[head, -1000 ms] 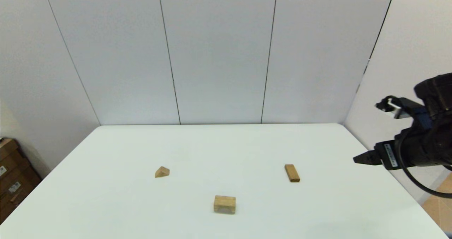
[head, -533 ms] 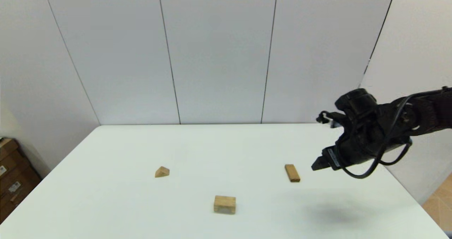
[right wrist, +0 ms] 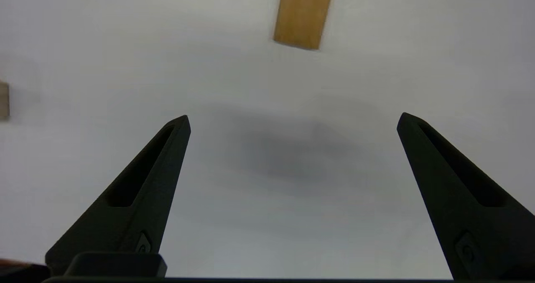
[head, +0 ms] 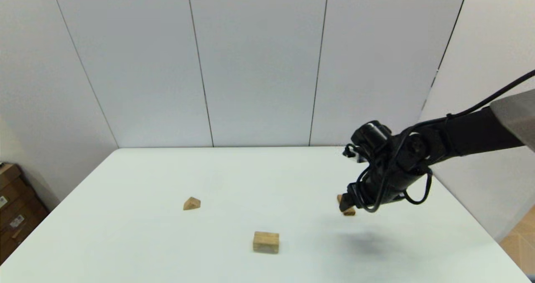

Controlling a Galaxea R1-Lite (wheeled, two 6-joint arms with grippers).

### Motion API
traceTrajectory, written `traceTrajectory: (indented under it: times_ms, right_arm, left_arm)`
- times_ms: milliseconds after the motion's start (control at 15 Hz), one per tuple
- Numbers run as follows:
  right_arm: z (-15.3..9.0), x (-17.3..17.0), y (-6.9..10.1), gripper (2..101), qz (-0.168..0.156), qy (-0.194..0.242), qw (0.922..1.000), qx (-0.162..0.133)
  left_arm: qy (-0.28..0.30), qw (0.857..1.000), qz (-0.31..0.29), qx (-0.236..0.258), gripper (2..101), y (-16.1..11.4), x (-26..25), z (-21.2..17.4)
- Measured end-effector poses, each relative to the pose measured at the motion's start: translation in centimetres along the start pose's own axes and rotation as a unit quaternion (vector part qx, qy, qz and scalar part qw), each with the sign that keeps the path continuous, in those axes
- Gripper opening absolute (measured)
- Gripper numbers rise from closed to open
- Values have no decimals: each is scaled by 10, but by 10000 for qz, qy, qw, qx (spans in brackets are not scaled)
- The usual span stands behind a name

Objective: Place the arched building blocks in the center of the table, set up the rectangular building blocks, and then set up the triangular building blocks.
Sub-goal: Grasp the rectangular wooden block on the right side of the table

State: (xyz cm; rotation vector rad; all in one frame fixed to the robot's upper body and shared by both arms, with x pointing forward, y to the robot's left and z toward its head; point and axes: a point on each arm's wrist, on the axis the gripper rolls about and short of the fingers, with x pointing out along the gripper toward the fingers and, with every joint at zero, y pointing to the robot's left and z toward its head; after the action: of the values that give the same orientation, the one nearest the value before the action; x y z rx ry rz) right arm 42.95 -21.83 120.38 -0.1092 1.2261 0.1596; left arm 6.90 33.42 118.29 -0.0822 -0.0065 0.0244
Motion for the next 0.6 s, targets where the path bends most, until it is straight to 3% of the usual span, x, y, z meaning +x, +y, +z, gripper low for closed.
traceTrajectory:
  times_ms: [267, 600]
  right_arm:
    - [20, 22, 13, 980, -81, 232, 9983, 525]
    - [41, 53, 4, 980, -140, 289, 9977, 602]
  left_arm:
    - [3, 10000, 5, -2, 978, 0, 0, 0]
    - [2, 10000, 1, -2, 978, 0, 0, 0]
